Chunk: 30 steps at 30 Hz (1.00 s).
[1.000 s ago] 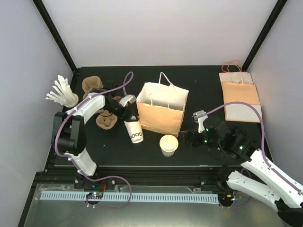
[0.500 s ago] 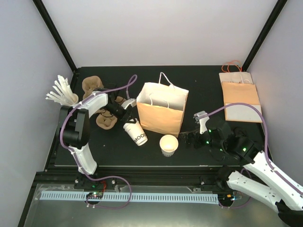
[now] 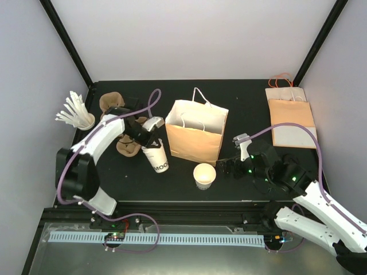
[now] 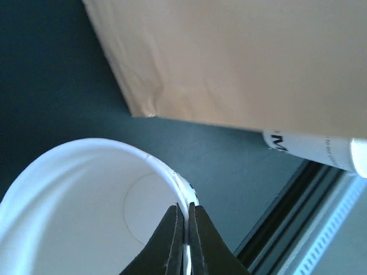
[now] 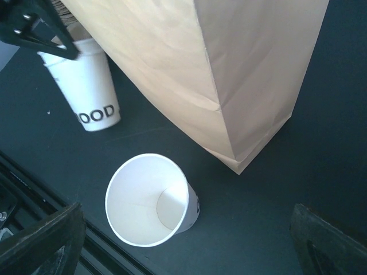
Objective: Pack the takeout coffee
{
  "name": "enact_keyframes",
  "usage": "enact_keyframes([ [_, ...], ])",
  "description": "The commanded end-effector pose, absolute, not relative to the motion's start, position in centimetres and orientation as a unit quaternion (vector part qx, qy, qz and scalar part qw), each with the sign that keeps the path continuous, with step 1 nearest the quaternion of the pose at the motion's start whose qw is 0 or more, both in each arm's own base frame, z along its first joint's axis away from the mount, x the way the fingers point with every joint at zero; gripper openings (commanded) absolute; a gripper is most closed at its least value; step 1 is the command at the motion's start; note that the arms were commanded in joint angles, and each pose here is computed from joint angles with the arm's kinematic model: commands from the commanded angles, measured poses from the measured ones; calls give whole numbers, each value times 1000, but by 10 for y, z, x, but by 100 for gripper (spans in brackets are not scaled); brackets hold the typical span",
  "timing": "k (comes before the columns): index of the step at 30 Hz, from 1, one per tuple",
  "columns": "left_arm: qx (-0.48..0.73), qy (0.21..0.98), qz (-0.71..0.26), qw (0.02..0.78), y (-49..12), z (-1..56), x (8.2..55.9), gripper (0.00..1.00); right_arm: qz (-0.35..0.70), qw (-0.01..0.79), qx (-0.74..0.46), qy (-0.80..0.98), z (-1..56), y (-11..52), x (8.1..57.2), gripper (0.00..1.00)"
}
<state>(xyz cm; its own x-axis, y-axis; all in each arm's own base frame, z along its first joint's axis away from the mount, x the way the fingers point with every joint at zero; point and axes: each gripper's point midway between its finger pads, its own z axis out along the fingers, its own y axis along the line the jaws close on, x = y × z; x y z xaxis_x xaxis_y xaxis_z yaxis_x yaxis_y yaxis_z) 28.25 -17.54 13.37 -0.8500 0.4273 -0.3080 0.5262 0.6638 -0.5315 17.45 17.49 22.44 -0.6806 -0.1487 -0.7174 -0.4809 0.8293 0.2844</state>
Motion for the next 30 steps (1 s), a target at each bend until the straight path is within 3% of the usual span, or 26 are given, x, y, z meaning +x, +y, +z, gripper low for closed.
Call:
enact_keyframes([
  [1, 180, 965, -158, 109, -127, 159, 275, 2, 235, 378, -182, 877, 237, 176, 178, 100],
  [11, -38, 957, 141, 250, 5, 240, 267, 2, 237, 378, -185, 876, 232, 175, 176, 100],
  [18, -249, 910, 169, 284, 66, 237, 268, 2, 235, 388, -185, 872, 238, 168, 172, 100],
  [25, -314, 896, 106, 295, 68, 188, 275, 2, 232, 375, -181, 879, 231, 164, 167, 100],
  [30, -324, 904, 100, 259, 64, 159, 274, 1, 212, 311, -142, 915, 209, 161, 164, 98],
])
